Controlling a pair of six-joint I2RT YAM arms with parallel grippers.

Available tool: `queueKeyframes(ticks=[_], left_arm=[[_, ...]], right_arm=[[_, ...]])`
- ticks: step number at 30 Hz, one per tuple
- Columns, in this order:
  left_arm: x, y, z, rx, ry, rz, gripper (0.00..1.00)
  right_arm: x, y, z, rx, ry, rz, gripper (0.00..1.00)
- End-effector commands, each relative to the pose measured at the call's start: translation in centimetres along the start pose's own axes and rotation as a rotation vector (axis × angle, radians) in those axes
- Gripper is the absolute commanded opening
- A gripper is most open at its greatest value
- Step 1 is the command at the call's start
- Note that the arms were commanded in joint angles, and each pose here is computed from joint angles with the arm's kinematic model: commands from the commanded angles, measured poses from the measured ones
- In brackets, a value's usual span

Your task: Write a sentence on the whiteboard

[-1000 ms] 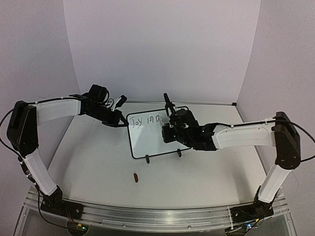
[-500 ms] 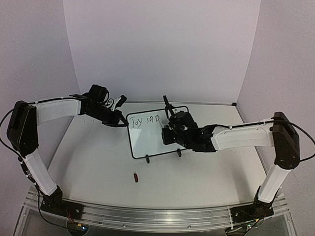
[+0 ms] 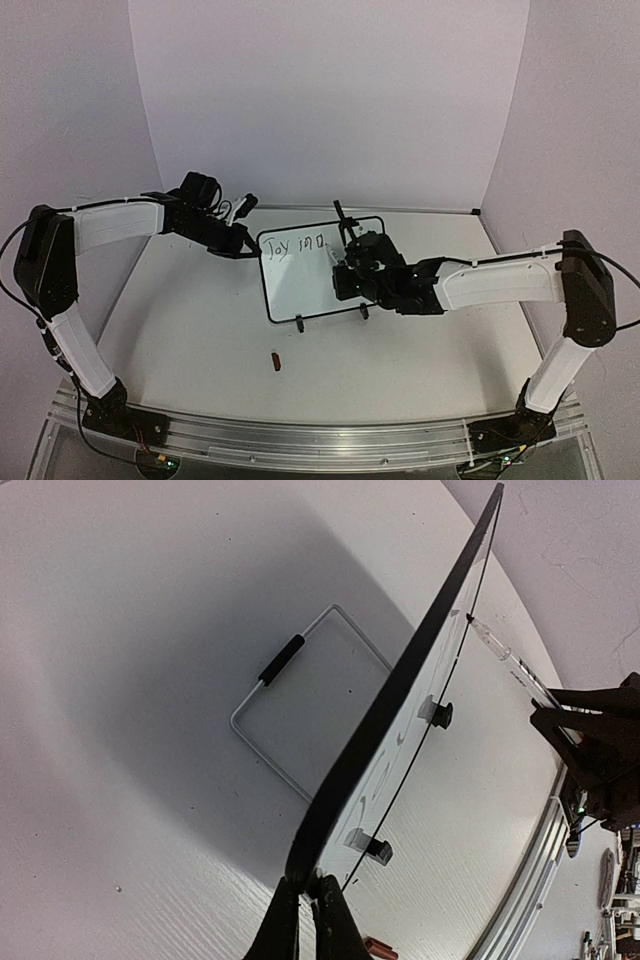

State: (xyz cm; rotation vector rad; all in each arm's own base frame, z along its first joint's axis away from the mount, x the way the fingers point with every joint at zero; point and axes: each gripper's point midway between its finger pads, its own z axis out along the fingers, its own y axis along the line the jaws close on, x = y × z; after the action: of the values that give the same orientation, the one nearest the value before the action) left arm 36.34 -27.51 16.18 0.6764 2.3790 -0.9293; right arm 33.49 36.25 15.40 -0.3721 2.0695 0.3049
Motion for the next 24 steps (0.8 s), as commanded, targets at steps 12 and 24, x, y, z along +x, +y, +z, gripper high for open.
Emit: queueKeyframes(ticks=[12, 24], left_arm=[[-1.0, -0.6, -1.0, -0.021, -0.017, 0.049, 0.0], [-1.0, -0.5, -0.9, -0.018, -0.014, 0.047, 0.0]], right_arm=[[-3.3, 0.0, -1.0, 0.017, -0.077, -0.004, 0.0], [-2.8, -0.3, 0.2, 0.033, -0.06, -0.008, 0.0]])
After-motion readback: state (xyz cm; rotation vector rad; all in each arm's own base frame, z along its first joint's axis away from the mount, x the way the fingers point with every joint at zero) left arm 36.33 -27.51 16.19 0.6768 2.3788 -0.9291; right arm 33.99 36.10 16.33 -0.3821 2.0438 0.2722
